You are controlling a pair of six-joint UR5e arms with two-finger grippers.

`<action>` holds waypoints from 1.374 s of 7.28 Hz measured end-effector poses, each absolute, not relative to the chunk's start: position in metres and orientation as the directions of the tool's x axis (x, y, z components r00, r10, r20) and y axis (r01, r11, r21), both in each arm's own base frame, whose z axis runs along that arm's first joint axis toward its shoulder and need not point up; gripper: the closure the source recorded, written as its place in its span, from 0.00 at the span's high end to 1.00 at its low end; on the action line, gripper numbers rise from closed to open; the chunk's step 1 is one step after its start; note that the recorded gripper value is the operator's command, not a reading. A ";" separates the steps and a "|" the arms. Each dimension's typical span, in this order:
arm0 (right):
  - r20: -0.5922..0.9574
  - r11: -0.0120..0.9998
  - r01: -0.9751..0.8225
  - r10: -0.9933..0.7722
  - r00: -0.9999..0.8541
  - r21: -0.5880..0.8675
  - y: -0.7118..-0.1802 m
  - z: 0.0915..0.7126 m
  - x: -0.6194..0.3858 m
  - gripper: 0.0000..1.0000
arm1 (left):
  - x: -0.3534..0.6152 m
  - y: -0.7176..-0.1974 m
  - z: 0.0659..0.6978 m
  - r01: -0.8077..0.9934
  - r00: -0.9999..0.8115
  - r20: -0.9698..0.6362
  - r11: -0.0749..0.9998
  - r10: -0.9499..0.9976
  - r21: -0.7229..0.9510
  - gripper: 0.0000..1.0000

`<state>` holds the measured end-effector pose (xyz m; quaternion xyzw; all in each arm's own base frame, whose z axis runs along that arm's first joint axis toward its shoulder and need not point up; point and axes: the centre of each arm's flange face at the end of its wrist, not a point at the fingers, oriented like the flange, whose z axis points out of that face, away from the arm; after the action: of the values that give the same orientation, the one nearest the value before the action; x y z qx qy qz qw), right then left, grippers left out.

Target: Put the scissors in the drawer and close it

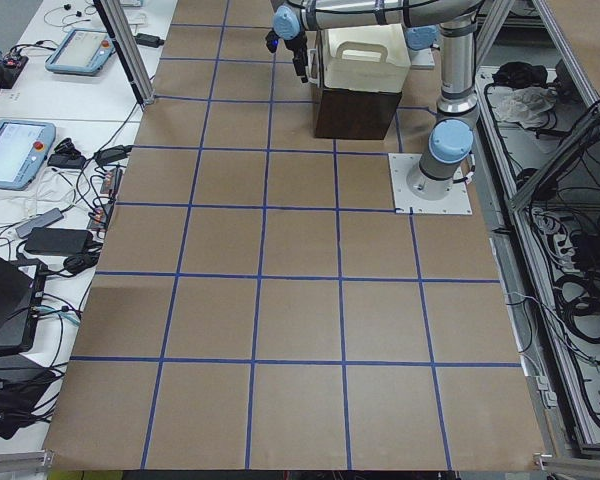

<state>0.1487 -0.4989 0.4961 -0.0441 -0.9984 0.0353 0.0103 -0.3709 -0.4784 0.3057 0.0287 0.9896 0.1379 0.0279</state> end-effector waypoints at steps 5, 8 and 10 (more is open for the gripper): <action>0.017 0.994 0.087 0.089 -0.996 -0.072 -0.499 0.496 0.149 1.00 | -0.324 -0.521 0.442 0.101 -0.995 0.004 0.995 0.102 -0.018 0.96; 0.018 0.994 0.087 0.089 -0.996 -0.068 -0.499 0.496 0.149 1.00 | -0.237 -0.467 0.539 0.097 -0.995 -0.003 0.995 0.097 -0.027 0.87; 0.018 0.994 0.087 0.089 -0.996 -0.067 -0.499 0.496 0.149 1.00 | -0.183 -0.427 0.539 0.082 -0.997 -0.005 0.995 0.083 0.054 0.88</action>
<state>0.1486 -0.4985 0.4956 -0.0440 -0.9984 0.0330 0.0105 -0.1825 -0.4266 0.5388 0.0413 0.9988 0.0271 0.0035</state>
